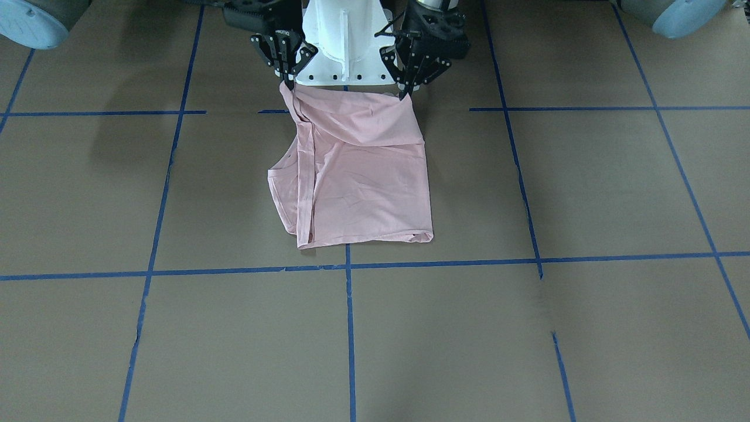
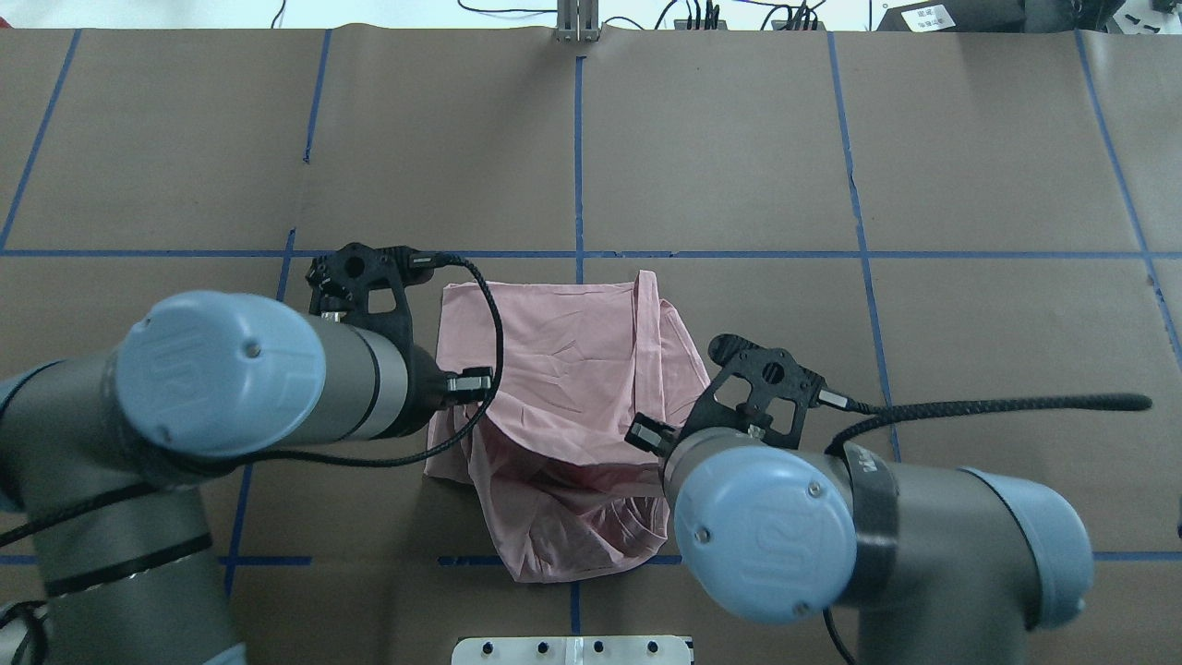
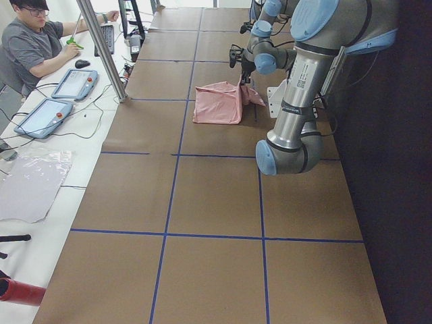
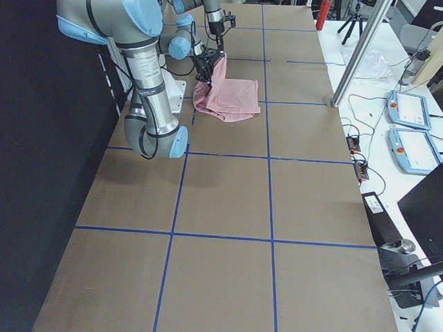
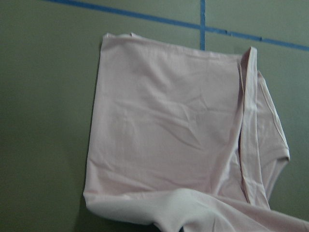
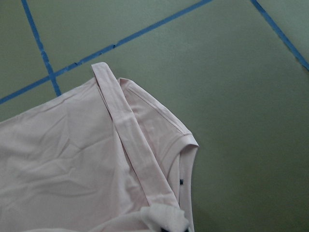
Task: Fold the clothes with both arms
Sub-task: 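Lift the near edge with both grippers and fold it over away from the robot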
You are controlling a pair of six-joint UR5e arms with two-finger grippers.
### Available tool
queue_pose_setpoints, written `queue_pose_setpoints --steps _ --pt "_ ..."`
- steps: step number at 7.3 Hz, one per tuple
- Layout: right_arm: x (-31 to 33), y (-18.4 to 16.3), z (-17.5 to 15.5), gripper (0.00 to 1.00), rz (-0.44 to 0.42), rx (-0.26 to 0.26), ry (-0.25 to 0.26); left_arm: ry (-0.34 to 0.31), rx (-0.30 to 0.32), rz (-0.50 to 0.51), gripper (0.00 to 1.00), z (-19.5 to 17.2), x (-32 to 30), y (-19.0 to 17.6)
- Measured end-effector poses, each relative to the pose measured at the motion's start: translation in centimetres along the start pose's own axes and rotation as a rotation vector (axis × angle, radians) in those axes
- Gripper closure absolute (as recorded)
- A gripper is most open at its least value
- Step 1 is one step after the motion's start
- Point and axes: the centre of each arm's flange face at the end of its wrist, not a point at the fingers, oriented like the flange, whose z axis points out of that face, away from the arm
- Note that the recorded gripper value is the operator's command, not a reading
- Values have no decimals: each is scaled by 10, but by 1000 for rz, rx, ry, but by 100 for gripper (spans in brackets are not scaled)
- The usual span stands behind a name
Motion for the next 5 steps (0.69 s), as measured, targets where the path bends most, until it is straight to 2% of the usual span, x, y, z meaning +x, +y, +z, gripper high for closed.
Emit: queue_pose_setpoints --steps 1,3,4,5 --pt "-31 -35 35 100 11 14 -2 -22 24 0 100 26 0 -35" --pt "-90 -104 124 100 26 64 16 -55 70 8 100 103 -11 -99" --pt "-105 -129 166 1 22 76 10 -70 87 18 1 141 -26 -123" --pt "-111 -144 194 0 -10 86 1 -80 97 43 0 169 -42 -138"
